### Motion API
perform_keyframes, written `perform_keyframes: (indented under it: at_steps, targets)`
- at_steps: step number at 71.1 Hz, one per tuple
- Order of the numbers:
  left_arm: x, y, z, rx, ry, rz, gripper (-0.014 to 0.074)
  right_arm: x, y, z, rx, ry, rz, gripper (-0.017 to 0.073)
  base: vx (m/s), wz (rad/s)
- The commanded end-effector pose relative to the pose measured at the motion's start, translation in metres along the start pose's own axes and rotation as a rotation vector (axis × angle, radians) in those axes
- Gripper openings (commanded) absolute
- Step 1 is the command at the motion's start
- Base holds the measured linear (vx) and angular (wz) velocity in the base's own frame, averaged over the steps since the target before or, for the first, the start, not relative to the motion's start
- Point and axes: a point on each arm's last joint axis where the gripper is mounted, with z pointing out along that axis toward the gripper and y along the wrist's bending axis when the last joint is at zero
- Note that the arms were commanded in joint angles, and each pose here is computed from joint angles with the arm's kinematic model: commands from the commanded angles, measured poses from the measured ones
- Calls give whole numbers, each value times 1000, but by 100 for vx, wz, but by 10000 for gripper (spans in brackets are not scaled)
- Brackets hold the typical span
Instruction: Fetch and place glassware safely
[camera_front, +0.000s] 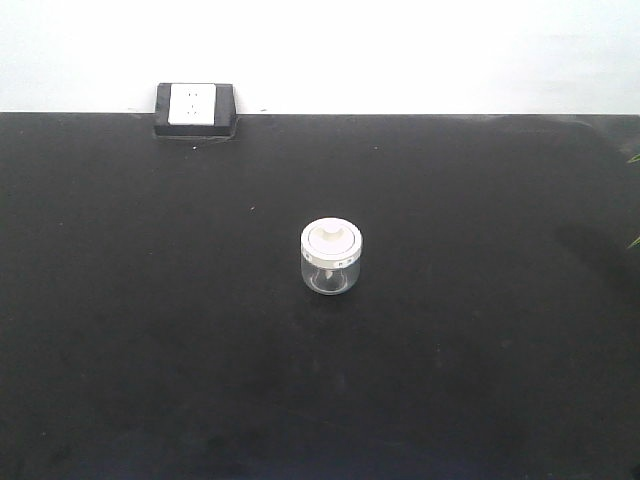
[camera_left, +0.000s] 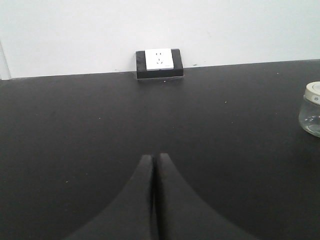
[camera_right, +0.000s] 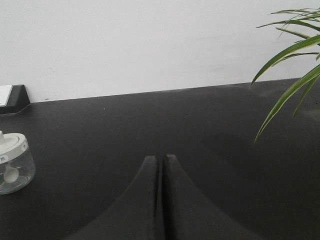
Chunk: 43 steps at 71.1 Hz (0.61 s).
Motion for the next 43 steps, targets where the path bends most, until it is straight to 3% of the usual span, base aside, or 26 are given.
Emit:
perform_keyframes:
  at_steps: [1,21,43]
  targets:
    - [1,0,1,5,-65,-13,-7,-5,0,-5,2,-114,-23,-3,0,0]
    - [1,0,1,5,-64,-12,-7,11,-1,-7,8,-1,-49,-3,0,0]
    - [1,0,1,5,-64,-12,-7,11,-1,-7,8,-1,-50,-3,0,0]
